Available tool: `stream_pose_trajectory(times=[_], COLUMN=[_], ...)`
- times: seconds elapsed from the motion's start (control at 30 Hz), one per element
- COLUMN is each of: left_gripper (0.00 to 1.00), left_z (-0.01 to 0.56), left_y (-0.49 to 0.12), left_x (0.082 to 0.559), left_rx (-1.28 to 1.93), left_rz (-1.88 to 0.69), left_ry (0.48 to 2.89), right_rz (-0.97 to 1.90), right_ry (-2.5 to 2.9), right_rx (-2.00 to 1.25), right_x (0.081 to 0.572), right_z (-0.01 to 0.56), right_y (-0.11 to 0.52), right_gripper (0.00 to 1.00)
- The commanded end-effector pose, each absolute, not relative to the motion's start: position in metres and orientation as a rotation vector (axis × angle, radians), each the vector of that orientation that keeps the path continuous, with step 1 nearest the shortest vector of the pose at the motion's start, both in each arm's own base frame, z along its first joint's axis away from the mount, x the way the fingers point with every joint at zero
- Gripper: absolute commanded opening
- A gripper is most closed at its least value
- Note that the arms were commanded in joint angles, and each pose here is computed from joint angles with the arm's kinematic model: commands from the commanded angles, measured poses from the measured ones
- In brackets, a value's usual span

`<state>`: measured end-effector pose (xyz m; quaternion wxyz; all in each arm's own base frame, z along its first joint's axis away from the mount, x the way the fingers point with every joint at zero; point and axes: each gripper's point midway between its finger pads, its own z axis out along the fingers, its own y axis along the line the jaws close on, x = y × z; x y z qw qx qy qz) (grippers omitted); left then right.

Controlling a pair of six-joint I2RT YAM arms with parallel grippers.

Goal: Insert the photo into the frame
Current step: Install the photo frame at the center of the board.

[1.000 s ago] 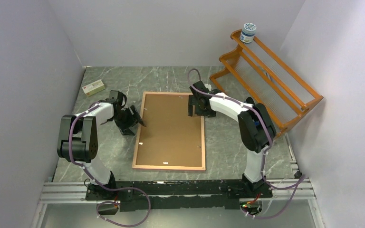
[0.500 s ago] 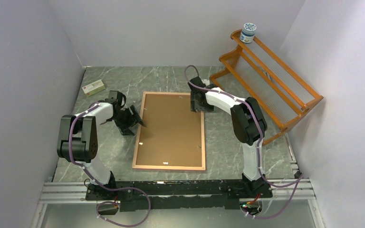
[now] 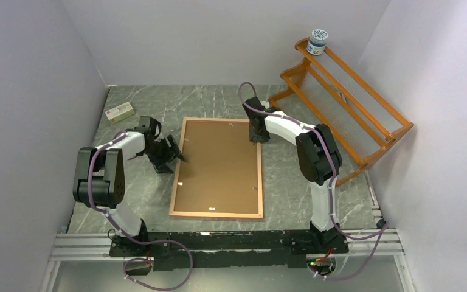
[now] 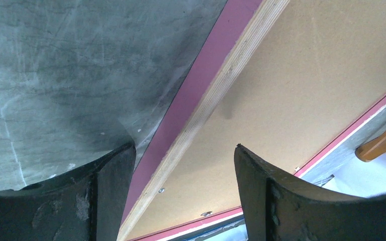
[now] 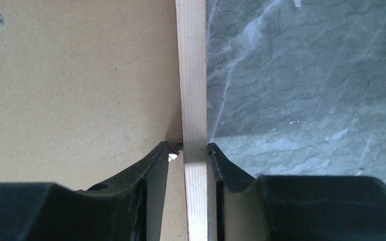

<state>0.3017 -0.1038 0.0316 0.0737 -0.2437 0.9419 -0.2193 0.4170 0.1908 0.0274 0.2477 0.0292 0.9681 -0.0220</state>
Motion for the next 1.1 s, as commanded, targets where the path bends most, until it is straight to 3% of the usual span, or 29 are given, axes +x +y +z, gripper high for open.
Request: stream_pose_trajectory(times=[0.0, 0.2, 0.37, 0.5, 0.9, 1.07], left_gripper=[0.77, 0.77, 0.77, 0.77, 0.77, 0.77], left_z=[0.029, 0.030, 0.030, 0.031, 0.022, 0.019], left_y=[-0.106, -0.107, -0.107, -0.106, -0.106, -0.109], left_x=[0.299, 0.299, 0.300, 0.300, 0.293, 0.293], left_rx=[-0.731, -0.733, -0.734, -0.734, -0.772, -0.782], left_rz=[-0.695, -0.702, -0.697, -0.693, -0.683, -0.712], left_ry=[2.836, 2.836, 2.832, 2.829, 2.854, 2.857], right_rz=[-0.092, -0.044, -0.005, 0.022, -0.131, -0.204], right_ry=[2.679, 2.673, 2.668, 2.673, 2.795, 2.831], right_rx=[0.108, 0.142, 0.200, 0.252, 0.385, 0.402], right_x=[0.409, 0.411, 0.415, 0.416, 0.385, 0.370], right_z=[0.019, 0.024, 0.029, 0.030, 0.014, 0.010], right_y=[0.178, 0.184, 0.188, 0.190, 0.178, 0.177], right_gripper=[0.31, 0.29, 0.48, 0.55, 0.57, 0.52])
